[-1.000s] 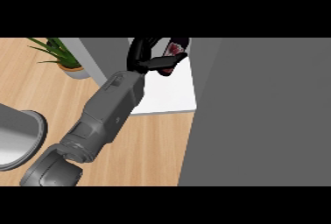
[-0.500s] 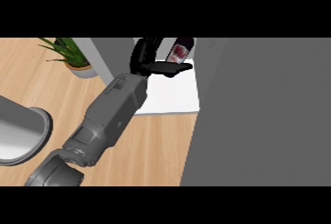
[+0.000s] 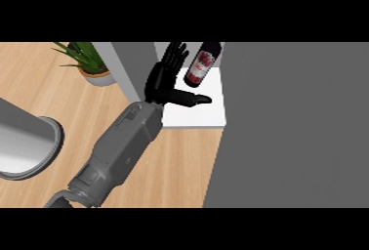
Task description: Pick up the wine, place it into the cabinet and close the cabinet
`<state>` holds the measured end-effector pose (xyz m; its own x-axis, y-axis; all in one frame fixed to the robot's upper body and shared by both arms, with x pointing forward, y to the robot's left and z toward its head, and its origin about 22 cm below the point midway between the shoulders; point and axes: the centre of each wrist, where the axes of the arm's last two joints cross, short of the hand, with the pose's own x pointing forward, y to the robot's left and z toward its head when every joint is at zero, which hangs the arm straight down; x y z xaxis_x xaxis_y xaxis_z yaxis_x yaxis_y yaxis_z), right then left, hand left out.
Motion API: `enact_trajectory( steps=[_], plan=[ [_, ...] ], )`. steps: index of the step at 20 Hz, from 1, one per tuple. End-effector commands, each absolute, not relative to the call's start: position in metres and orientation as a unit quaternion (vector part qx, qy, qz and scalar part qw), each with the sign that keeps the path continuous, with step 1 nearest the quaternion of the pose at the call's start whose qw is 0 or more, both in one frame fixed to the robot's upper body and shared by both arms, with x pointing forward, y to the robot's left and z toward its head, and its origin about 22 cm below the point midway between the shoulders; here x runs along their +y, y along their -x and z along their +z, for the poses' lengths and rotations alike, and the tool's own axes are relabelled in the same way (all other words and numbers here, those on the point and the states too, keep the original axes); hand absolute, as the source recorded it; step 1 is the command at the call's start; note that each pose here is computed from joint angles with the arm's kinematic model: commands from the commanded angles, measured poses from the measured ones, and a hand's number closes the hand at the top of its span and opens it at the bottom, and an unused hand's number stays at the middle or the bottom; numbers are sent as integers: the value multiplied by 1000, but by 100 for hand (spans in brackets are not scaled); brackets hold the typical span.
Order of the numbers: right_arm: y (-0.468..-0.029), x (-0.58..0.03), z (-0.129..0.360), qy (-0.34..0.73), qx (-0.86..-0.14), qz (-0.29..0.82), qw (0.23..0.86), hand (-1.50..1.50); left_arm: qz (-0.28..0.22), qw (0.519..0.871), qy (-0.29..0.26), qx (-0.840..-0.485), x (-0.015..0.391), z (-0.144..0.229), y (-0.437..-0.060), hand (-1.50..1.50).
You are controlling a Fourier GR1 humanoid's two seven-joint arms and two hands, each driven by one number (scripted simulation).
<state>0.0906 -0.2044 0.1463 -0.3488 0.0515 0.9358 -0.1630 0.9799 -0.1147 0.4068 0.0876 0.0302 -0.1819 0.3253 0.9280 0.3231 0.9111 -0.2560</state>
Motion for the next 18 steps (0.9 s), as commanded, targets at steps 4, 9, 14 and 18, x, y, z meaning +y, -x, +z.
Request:
enact_trajectory(
  steps=[4,9,14,18],
  plan=[
    [-58,-205,187,-76,-817,61,568,-150,12,614,240,-751,83,17,-371,-150],
    [-59,-204,185,-71,-821,56,563,-150,7,627,242,-741,106,-2,-336,-150],
    [-59,-210,187,-62,-824,60,560,-150,27,623,248,-741,111,-6,-301,-150],
    [-56,-213,199,-65,-824,83,557,-150,41,622,255,-739,121,-11,-276,-150]
  ],
)
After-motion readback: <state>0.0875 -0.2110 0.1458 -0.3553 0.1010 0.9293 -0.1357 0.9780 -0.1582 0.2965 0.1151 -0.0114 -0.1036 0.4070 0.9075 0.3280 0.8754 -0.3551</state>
